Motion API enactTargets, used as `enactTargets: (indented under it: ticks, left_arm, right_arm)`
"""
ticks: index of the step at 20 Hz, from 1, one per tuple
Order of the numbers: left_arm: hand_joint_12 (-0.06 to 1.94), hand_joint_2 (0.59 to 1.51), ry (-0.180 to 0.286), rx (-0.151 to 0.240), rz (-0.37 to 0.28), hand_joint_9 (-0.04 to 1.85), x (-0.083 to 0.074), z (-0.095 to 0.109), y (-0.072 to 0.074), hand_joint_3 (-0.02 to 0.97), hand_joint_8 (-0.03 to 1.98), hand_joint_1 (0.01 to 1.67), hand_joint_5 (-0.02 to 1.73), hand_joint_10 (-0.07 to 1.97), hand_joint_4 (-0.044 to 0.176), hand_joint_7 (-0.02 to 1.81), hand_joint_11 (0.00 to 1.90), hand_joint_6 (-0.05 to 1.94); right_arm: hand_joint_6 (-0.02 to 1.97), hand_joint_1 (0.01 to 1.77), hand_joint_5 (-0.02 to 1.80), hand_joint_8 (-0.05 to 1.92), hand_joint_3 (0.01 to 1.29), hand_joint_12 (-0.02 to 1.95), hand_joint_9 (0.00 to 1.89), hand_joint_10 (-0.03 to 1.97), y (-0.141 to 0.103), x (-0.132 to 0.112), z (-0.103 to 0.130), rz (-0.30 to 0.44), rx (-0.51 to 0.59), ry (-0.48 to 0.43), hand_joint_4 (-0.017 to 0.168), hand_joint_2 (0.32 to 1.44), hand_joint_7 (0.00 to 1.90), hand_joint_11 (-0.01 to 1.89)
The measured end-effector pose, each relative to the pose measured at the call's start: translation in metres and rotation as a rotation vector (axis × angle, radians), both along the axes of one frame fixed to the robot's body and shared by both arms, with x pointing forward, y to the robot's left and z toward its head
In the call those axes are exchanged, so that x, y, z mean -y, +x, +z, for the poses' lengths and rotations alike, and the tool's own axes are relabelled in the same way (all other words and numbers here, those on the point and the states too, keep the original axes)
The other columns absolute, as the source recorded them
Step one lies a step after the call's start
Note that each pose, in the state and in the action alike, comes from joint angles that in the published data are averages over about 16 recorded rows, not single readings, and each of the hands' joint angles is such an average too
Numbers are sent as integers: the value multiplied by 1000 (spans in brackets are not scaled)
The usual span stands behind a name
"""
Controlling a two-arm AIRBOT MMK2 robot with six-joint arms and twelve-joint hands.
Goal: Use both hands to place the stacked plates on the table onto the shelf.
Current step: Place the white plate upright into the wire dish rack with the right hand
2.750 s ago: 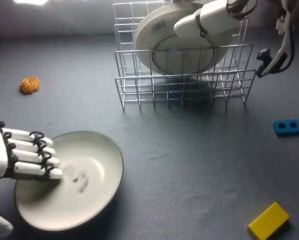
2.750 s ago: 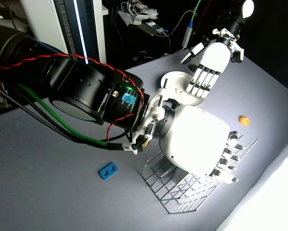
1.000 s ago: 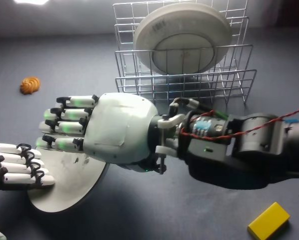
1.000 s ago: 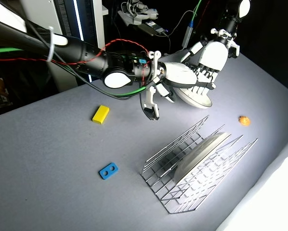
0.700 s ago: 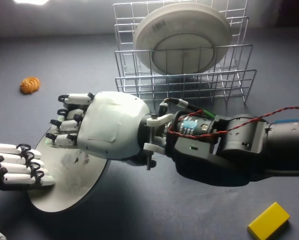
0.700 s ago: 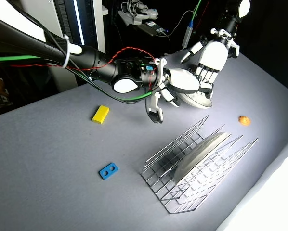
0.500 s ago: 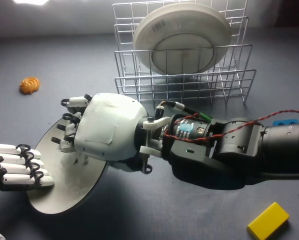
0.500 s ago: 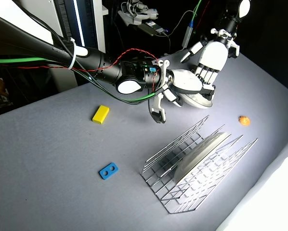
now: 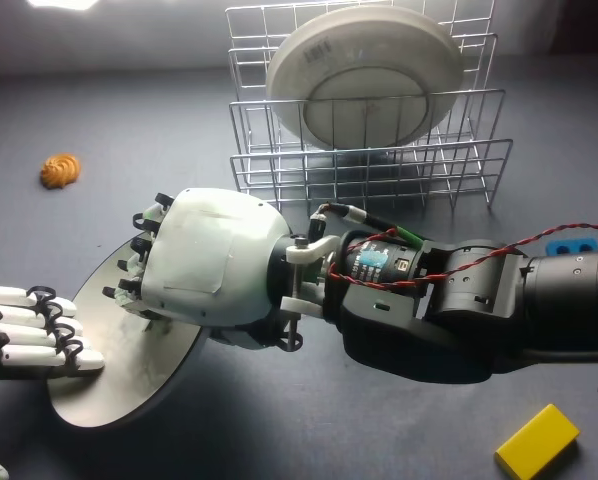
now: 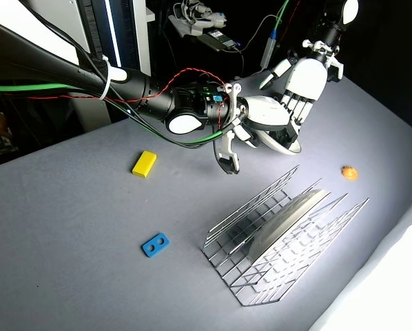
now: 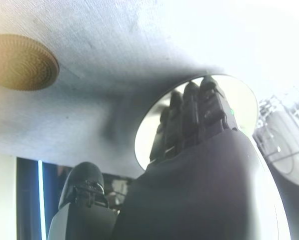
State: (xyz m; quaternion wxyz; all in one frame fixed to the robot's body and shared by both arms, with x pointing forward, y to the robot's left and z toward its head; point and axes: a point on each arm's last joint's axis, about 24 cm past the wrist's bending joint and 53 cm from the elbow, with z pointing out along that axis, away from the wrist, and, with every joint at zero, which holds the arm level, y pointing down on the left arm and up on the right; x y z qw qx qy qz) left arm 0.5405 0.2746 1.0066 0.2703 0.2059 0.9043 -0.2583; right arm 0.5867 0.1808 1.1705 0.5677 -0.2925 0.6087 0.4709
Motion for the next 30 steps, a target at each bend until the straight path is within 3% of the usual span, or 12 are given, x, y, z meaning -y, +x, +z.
enactTargets:
  ticks: [6, 12, 16, 23, 30]
  left_arm:
    - [163, 1172, -50, 83, 90, 85, -2, 29, 34, 21, 16, 18, 100, 4, 1, 107, 14, -3]
    - [208, 1166, -111, 204, 169, 77, -10, 74, 74, 20, 19, 18, 105, 7, 2, 98, 15, 15]
    - [211, 1163, -140, 281, 180, 75, -13, 103, 92, 20, 18, 17, 103, 7, 2, 97, 14, 17]
    - [233, 1160, -151, 383, 131, 91, -13, 135, 106, 20, 18, 16, 109, 7, 2, 112, 14, 17]
    - [212, 1159, -139, 422, 38, 97, -6, 146, 100, 20, 19, 15, 118, 7, 2, 122, 14, 17]
  right_arm:
    - [742, 1242, 766, 895, 11, 1025, 1131, 26, -5, 1, 2, 7, -8, 3, 19, 1005, 855, 689]
    - [855, 1226, 772, 991, 10, 1077, 1175, 23, -10, 10, 14, 13, -20, 12, 20, 1007, 881, 685]
    - [950, 1214, 792, 1018, 10, 1092, 1182, 23, -14, 24, 29, 14, -25, 20, 21, 1010, 904, 673]
    - [1092, 1204, 847, 1015, 11, 1073, 1192, 24, -22, 62, 65, -1, -49, 52, 22, 1016, 950, 685]
    - [1139, 1202, 874, 1031, 10, 1066, 1188, 26, -26, 103, 104, -23, -145, 132, 23, 1020, 965, 690]
